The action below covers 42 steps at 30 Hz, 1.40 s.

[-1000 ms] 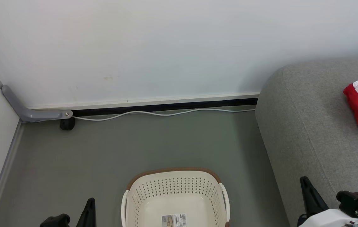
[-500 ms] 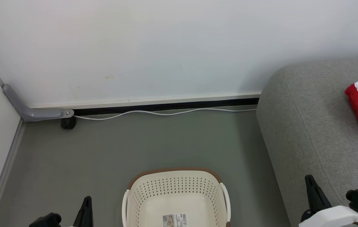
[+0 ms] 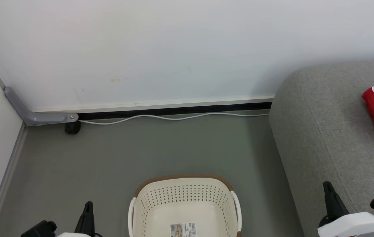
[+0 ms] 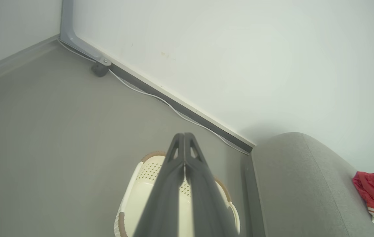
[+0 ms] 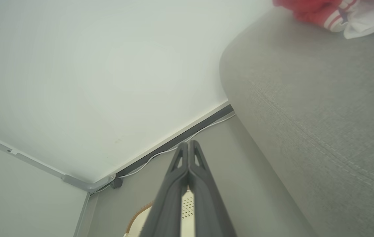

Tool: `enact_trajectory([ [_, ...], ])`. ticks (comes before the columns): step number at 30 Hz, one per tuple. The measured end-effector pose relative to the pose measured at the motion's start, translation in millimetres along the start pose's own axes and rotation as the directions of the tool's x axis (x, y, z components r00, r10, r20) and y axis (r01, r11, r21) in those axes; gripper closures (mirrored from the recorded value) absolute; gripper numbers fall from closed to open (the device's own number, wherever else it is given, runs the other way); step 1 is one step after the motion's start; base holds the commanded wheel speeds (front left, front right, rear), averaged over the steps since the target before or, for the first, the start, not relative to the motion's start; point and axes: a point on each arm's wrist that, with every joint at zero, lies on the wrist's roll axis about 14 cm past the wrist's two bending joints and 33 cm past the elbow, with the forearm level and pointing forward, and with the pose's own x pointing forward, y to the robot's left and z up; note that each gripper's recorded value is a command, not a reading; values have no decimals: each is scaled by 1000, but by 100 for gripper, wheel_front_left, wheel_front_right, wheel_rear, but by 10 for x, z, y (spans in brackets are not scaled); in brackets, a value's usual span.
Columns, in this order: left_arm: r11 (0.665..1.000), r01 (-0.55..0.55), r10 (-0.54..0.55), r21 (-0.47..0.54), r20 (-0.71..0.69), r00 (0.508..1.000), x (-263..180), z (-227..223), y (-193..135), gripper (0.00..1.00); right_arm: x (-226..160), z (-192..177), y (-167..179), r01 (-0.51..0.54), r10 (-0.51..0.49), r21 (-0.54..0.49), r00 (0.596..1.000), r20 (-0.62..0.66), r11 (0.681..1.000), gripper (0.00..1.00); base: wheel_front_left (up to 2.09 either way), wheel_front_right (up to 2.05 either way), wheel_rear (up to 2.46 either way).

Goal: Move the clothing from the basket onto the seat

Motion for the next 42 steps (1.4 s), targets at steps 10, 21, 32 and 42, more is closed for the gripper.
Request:
enact_trajectory([
  [10, 995, 3, -3, -104, -3, 1000, 12, 36, -4, 100, 15, 34, -17, 14, -14, 102, 1000, 2, 995, 100, 0, 0, 0],
  [21, 975, 21, -19, -222, 12, 1000, 54, 129, -54, 100, 49, 83, 6, 14, -17, 224, 1000, 11, 974, 100, 0, 0, 0],
  [32, 937, 28, -28, -349, 6, 1000, 59, 164, -63, 100, 65, 132, -5, 17, -25, 351, 1000, 19, 936, 100, 0, 0, 0],
  [42, 894, 58, -51, -445, 27, 998, 99, 270, -123, 100, 78, 176, -2, 11, -24, 451, 999, 24, 892, 100, 0, 0, 0],
])
